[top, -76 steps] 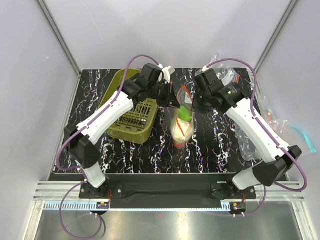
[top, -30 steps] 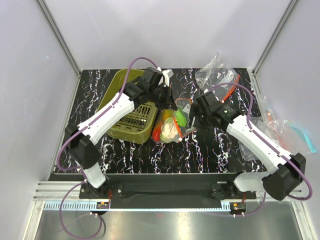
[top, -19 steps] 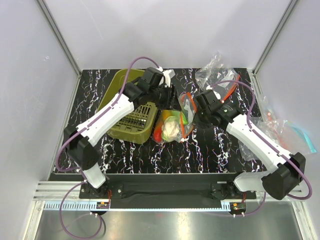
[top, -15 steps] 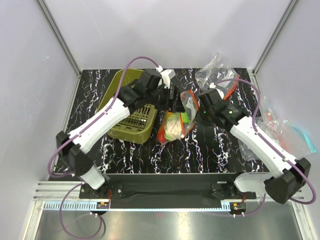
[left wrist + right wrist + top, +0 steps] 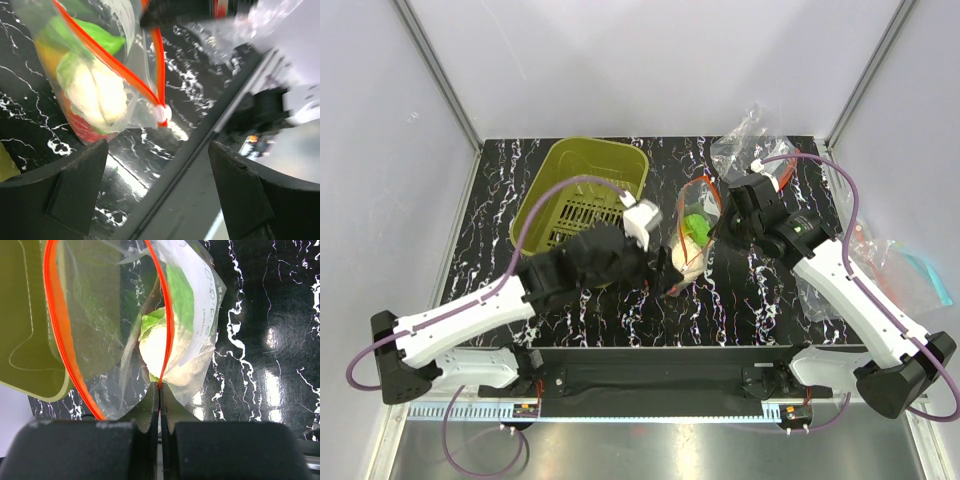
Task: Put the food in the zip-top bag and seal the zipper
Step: Zip the zipper food storage bag at the center of the board.
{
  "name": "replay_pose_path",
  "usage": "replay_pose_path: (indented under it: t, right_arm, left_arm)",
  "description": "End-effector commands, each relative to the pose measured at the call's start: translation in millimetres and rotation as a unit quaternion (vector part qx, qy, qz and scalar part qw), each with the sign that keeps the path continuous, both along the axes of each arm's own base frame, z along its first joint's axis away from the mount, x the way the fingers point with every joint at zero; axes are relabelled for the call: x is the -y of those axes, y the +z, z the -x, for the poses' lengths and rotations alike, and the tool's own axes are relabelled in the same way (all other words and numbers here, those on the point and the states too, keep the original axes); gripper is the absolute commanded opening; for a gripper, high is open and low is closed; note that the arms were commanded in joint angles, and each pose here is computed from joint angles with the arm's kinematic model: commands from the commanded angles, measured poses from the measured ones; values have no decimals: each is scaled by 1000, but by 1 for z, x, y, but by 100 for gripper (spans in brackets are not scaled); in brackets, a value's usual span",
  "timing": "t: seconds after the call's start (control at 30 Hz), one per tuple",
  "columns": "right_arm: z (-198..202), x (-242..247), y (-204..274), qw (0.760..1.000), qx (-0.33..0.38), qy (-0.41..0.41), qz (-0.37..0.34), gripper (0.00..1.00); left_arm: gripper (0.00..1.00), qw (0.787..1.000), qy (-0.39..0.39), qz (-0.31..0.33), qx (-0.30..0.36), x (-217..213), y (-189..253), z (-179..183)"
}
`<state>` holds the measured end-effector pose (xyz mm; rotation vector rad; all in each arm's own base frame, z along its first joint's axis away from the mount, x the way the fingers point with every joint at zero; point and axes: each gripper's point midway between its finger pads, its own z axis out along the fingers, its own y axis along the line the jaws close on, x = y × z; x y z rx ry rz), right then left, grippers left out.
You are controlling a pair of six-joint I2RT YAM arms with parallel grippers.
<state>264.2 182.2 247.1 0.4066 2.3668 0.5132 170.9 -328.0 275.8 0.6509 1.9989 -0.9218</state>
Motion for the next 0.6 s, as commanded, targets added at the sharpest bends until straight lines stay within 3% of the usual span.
replay_pose_path:
  t: [0.0, 0.2, 0.4, 0.57]
  right_arm:
    - [-5, -1, 19, 1000, 18, -8, -13, 0]
    - [-2, 0, 23, 1000, 22, -7, -12, 0]
    - [-4, 1, 25, 1000, 22, -3, -7, 0]
    - [-4, -6, 28, 1000, 10, 2, -16, 0]
  left_arm:
    - [88, 990, 68, 35, 118, 3, 22, -22]
    - [88, 985, 38, 7, 166, 20, -5, -15]
    - [85, 975, 26, 51, 215, 29, 2, -16]
    - [83, 976, 31, 45, 211, 31, -15, -18]
